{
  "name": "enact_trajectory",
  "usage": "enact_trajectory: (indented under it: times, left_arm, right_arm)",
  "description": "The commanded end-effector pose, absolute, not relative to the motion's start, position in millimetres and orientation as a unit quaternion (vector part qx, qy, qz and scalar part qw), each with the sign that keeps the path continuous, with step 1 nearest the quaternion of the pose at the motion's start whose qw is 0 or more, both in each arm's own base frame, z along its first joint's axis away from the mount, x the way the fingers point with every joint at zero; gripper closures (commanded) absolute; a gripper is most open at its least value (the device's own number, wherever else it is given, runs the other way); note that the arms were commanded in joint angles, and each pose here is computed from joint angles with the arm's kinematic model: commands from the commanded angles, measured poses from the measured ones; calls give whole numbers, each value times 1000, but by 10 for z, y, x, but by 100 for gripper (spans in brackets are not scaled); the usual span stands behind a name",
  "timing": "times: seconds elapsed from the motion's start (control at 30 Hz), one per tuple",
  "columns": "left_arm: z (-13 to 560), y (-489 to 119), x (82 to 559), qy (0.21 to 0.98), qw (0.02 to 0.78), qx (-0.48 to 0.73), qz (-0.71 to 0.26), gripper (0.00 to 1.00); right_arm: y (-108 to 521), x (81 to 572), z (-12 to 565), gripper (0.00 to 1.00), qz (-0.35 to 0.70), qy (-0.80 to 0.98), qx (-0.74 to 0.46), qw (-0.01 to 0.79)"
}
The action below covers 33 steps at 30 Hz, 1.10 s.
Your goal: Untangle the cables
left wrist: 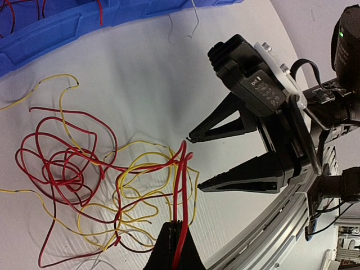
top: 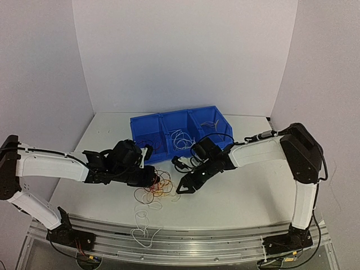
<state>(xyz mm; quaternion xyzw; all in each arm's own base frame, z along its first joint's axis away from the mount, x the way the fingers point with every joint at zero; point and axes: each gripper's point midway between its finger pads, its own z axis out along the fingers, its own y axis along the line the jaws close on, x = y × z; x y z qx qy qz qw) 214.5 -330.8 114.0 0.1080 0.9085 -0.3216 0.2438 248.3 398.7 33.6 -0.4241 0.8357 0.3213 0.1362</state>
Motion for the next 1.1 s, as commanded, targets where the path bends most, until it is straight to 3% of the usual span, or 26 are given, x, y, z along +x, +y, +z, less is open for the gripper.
enact_trajectory:
  times: [0.0,0.17,0.27,0.33,0.4,0.5,0.63,0.77,0.93,1.07]
  left_arm:
    - [1212,-3352,2193,908,249,94,-323,100]
    - [1163,-3320,2190,913,246,91,-313,100]
    - [1157,-3306,2195,914,247,87,-311,100]
    - [1144,-3291,2193,915,246,83,-309,100]
    - [1132,-3245,2234,917,256,73,-298,100]
    - [1130,-3211,2250,918,260,64,-293,100]
    - [1126,-3095,2299,922,273,40,-273,100]
    - [1106,-2709,2374,934,291,-28,-207,100]
    - [1013,-1841,2409,943,293,-138,-76,100]
    - [984,-1263,2384,938,282,-201,-28,100]
  right_arm:
    - [4226,2562,432,44,343,815,-441,156]
    - [4333,2632,353,48,344,816,-438,154]
    - [4365,2644,286,56,347,818,-435,146]
    - [4380,2636,273,66,350,818,-433,142]
    - [4385,2620,302,84,355,816,-433,141]
    - [4384,2600,403,99,369,818,-417,144]
    - [4310,2690,577,100,360,831,-383,184]
    - [3957,2888,733,100,285,867,-327,247]
    - [3128,3057,1024,100,191,910,-228,288]
    - [2211,3134,1215,100,116,939,-130,295]
